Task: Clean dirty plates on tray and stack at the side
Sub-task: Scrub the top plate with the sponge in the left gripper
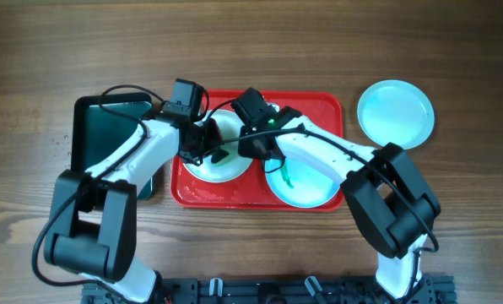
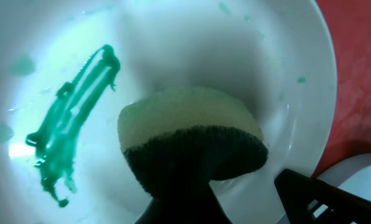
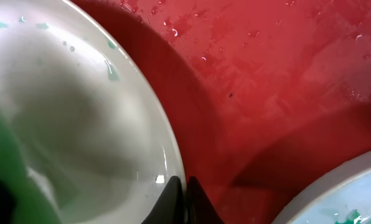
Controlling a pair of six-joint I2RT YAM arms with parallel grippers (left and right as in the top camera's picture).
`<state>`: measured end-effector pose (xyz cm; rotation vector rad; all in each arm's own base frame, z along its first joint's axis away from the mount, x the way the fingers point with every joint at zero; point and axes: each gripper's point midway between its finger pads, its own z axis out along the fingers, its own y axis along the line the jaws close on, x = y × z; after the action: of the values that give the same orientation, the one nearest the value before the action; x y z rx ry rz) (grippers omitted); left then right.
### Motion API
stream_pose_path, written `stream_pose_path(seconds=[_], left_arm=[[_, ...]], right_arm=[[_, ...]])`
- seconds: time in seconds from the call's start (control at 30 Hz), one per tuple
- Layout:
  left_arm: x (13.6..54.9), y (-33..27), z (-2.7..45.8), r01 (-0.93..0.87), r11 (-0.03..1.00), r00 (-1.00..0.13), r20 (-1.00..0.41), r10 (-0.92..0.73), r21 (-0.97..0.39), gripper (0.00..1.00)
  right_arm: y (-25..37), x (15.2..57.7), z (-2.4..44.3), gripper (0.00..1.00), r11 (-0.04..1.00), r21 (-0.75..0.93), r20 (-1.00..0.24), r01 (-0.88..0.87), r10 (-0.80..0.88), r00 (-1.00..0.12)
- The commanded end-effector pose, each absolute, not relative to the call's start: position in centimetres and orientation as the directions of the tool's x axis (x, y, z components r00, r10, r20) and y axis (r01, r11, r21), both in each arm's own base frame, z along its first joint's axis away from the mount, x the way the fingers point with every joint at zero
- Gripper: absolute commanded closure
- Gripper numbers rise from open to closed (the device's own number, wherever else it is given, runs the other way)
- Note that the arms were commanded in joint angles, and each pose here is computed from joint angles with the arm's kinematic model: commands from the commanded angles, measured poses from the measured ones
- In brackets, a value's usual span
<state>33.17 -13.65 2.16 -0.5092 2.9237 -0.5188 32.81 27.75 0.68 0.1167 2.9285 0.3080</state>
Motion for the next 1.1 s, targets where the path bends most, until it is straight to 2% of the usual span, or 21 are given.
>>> stream_pose_path(seconds=[0.0, 0.1, 0.23, 0.43, 0.53, 0.6, 0.67, 0.73, 0.77, 0.83, 0.93, 1.07], left_arm=[[33.3, -14.4, 1.4, -0.289, 0.885, -0.943, -0.054, -0.329, -0.364, 0.96], [33.5, -14.2, 0.5, -0.230, 0.910, -0.959, -0.078, -0.272, -0.345, 0.96], [33.3, -12.0, -2.2, -0.259, 0.941, -0.956, -0.080, -0.282, -0.216, 0.94], [32.4, -4.0, -2.5, -0.352, 0.928, -0.931, -0.154, -0.332, 0.127, 0.96], [32.3, -1.9, -1.8, -0.374, 0.905, -0.922, -0.186, -0.339, 0.203, 0.96], [32.7, -2.1, -1.1, -0.378, 0.908, -0.918, -0.206, -0.340, 0.184, 0.96], [33.4, -3.5, -0.2, -0.372, 0.923, -0.914, -0.214, -0.344, 0.104, 0.96], [33.9, -6.5, 0.0, -0.348, 0.936, -0.920, -0.171, -0.352, -0.056, 0.96], [34.3, -9.3, 0.3, -0.319, 0.925, -0.929, -0.124, -0.348, -0.204, 0.96], [35.3, -12.1, 0.7, -0.273, 0.897, -0.938, -0.110, -0.328, -0.347, 0.96], [36.6, -13.5, 0.6, -0.266, 0.878, -0.929, -0.136, -0.343, -0.397, 0.96], [36.8, -14.4, -1.0, -0.268, 0.878, -0.932, -0.124, -0.340, -0.396, 0.96]], right_arm=[[26.8, 32.7, -0.6, 0.96, 0.988, 0.153, -0.187, 0.023, 0.052, -0.981], [26.9, 32.6, -0.6, 0.96, 0.988, 0.157, -0.186, -0.006, 0.023, -0.982], [26.9, 32.6, -0.6, 0.96, 0.988, 0.157, -0.186, -0.007, 0.023, -0.982], [26.9, 32.5, -0.6, 0.96, 0.988, 0.151, -0.186, -0.024, 0.005, -0.983], [26.9, 32.6, -0.6, 0.96, 0.988, 0.152, -0.187, -0.024, 0.005, -0.982], [26.9, 32.6, -0.6, 0.96, 0.988, 0.152, -0.187, -0.023, 0.005, -0.982], [26.9, 32.6, -0.6, 0.96, 0.988, 0.153, -0.188, -0.024, 0.006, -0.982], [27.0, 32.7, -0.6, 0.96, 0.987, 0.156, -0.192, -0.024, 0.006, -0.981], [27.0, 32.8, -0.6, 0.96, 0.987, 0.158, -0.195, -0.025, 0.007, -0.981], [27.1, 32.8, -0.6, 0.96, 0.987, 0.159, -0.196, -0.025, 0.007, -0.981], [27.1, 32.8, -0.6, 0.96, 0.987, 0.159, -0.194, -0.025, 0.007, -0.981], [27.1, 32.8, -0.6, 0.96, 0.987, 0.159, -0.195, -0.025, 0.007, -0.981]])
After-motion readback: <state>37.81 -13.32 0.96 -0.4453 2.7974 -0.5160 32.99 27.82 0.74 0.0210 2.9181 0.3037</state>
